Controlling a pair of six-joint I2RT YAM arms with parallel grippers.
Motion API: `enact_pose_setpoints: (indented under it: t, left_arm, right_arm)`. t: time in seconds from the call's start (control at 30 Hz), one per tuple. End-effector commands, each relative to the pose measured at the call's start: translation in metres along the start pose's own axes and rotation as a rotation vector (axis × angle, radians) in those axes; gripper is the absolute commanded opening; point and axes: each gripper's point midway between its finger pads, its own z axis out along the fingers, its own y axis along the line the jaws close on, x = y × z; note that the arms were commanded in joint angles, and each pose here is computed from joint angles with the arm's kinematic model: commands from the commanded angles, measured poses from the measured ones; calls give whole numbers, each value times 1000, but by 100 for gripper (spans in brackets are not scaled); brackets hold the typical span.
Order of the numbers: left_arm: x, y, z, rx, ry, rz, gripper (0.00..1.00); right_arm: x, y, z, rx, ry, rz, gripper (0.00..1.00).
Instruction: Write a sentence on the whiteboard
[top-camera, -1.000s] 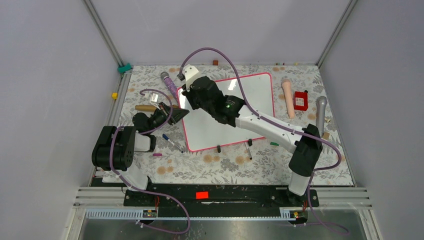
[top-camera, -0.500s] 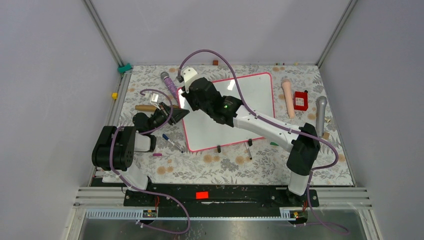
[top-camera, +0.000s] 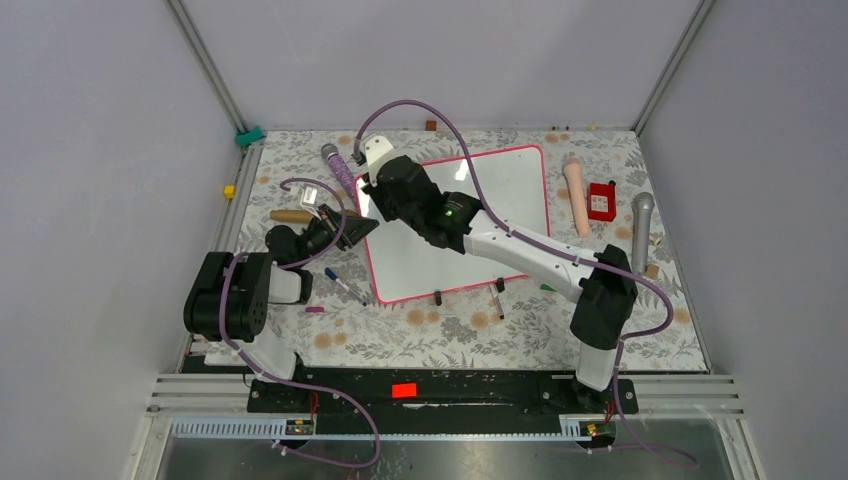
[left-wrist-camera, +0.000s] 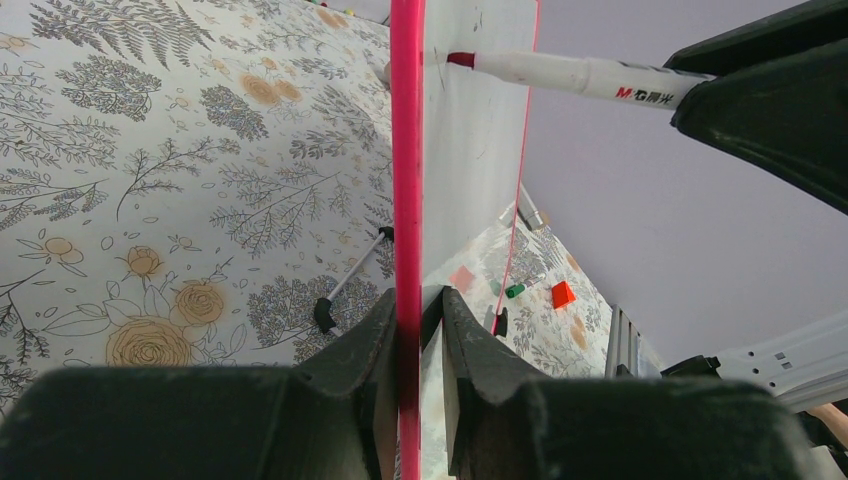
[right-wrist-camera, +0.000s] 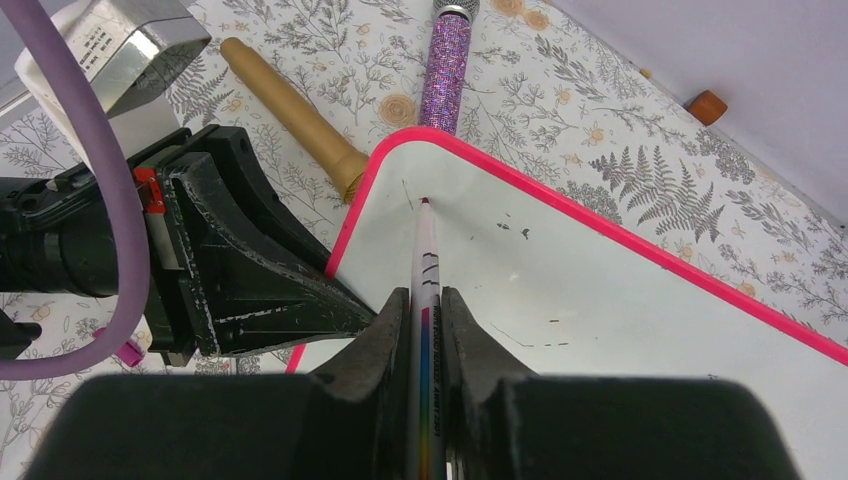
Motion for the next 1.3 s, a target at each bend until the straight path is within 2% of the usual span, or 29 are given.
enact_pose_setpoints:
  t: [0.0,0.8,1.27]
  left_arm:
    - [0,-10,4,51,3,108,0]
    - [0,-11,3,52,2,110,0]
    - [0,-10,4,53,3,110,0]
  right_arm:
    - [-17,-2,-1,28,-40,-5,0]
    - [23,-2,-17,8,43,16,0]
    - [9,-15,-8,82,30,-26,0]
